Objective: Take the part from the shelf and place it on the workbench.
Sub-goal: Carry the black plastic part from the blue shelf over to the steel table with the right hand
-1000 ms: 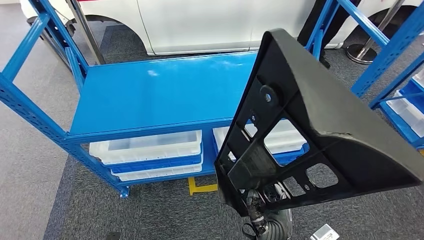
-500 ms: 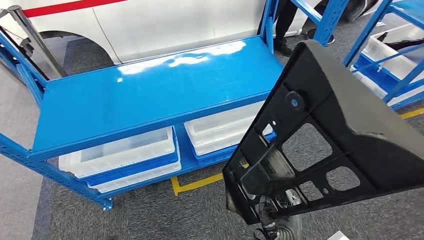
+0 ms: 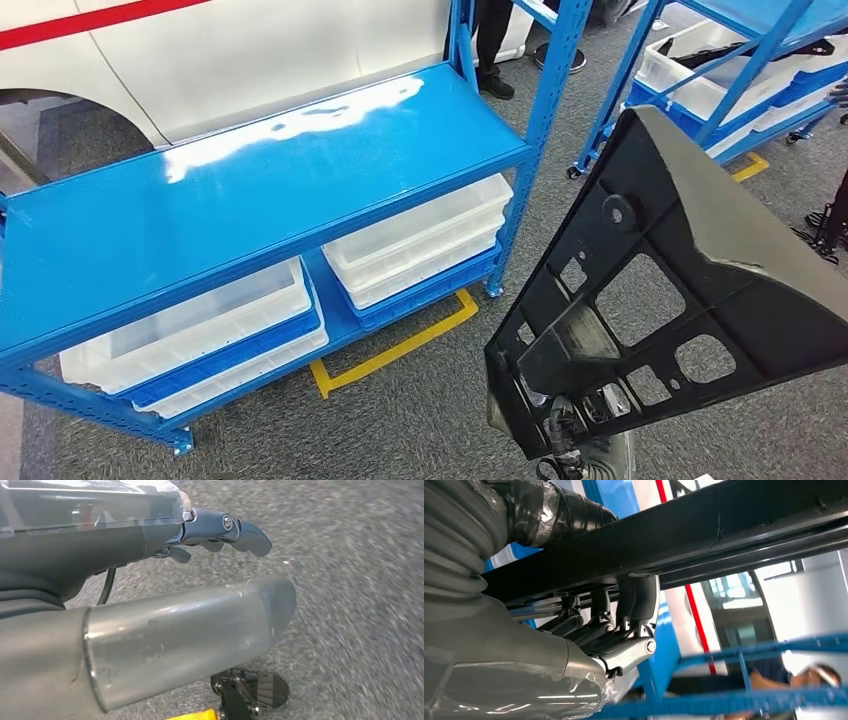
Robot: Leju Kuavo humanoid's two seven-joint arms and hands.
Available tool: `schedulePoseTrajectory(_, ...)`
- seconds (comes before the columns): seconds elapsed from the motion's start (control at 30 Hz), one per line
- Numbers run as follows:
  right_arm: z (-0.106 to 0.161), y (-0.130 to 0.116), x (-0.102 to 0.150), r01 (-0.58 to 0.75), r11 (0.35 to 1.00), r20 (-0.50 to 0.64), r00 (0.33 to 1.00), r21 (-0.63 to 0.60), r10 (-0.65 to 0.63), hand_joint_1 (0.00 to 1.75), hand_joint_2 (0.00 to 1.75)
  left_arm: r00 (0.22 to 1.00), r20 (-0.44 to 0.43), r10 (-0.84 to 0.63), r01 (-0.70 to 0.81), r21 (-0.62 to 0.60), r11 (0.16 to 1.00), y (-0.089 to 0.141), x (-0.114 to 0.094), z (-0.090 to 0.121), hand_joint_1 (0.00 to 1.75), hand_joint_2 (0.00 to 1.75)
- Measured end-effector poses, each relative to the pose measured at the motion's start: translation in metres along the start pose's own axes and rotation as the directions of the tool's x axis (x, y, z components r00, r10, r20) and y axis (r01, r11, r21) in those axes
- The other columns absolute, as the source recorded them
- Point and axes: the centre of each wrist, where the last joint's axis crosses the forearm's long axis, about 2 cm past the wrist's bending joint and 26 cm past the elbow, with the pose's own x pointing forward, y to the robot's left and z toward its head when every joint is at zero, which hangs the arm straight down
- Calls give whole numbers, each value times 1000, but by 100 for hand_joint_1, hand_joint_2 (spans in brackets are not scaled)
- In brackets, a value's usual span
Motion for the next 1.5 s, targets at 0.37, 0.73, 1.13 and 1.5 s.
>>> schedulePoseTrajectory(0.37, -9, -3, 12, -34, 999, 60, 998, -37, 36, 175, 175, 996, 78, -44, 46, -23, 999, -1, 1, 0, 0, 0)
schedulePoseTrajectory(0.73, -14, -1, 16, -56, 998, 78, 995, -23, 58, 175, 175, 994, 88, -60, 62, -15, 998, -2, 9, -3, 0, 0)
schedulePoseTrajectory(1.13, -17, -3, 18, -78, 996, 89, 993, -33, 81, 175, 175, 996, 72, -58, 59, -9, 998, -4, 11, -3, 0, 0)
schedulePoseTrajectory(1.5, -18, -4, 19, -91, 995, 91, 991, -39, 95, 175, 175, 998, 47, -29, 29, 2, 1000, -3, 7, -2, 0, 0)
